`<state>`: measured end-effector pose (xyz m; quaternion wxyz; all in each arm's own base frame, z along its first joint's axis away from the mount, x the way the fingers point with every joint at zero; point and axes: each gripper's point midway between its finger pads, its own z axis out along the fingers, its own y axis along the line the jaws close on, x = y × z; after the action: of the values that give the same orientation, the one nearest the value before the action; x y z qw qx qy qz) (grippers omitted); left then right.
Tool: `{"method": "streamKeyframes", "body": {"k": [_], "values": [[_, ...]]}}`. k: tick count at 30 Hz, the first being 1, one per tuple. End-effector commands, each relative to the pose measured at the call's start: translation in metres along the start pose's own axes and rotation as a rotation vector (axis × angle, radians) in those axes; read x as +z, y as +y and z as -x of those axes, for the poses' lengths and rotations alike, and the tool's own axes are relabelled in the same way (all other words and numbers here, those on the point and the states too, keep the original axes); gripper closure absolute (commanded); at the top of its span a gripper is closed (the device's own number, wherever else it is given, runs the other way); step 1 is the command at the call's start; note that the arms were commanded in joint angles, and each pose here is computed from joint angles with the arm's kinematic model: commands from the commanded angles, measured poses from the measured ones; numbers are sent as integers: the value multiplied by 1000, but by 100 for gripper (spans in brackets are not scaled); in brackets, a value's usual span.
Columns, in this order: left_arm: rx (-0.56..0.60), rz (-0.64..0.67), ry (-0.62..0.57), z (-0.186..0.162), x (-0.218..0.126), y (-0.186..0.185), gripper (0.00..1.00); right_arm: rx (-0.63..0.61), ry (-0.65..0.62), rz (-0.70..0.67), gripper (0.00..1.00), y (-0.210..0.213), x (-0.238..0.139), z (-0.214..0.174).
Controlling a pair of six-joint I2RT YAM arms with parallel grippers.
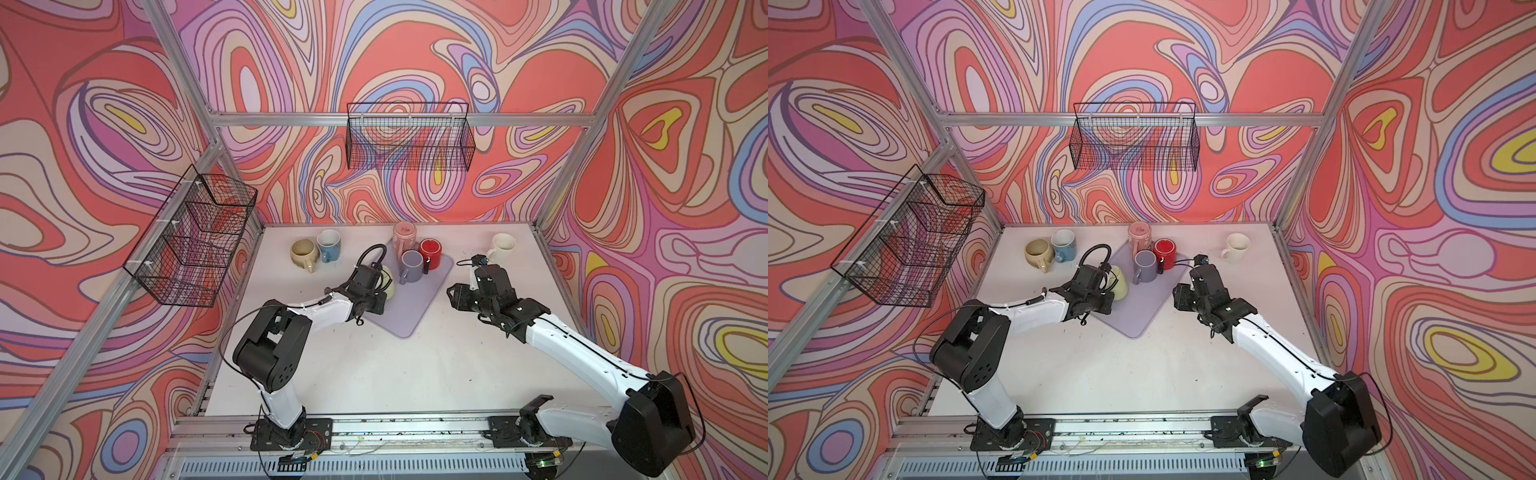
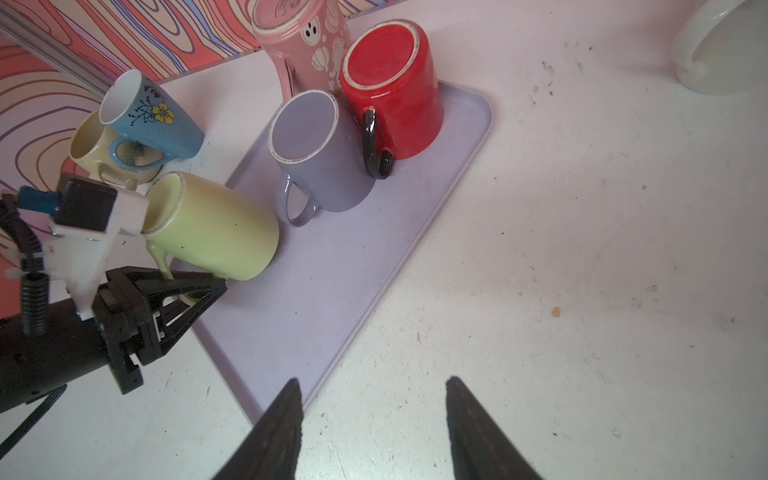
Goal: Turn the mug right side up
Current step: 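Lower the left gripper and close it on the lime green mug, then lift the lime green mug with the left gripper while the right gripper reaches toward it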
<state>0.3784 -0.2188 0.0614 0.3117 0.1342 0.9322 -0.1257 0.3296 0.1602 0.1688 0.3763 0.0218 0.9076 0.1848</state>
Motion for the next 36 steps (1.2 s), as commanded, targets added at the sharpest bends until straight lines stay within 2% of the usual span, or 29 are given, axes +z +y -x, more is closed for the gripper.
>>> {"method": "streamKeyframes", "body": {"k": [1,10,23,36], "values": [[-11,-103,-149,42,-26,-18,85,15,18,15,43,-4,7,-7],[-37,-298,-253,71,-75,-37,84,49,-8,134,43,2,7,0],[-50,-352,-296,72,-95,-40,86,76,-9,192,43,7,14,-1],[-73,-514,-411,92,-140,-57,87,78,-53,540,44,54,-3,-1]]}}
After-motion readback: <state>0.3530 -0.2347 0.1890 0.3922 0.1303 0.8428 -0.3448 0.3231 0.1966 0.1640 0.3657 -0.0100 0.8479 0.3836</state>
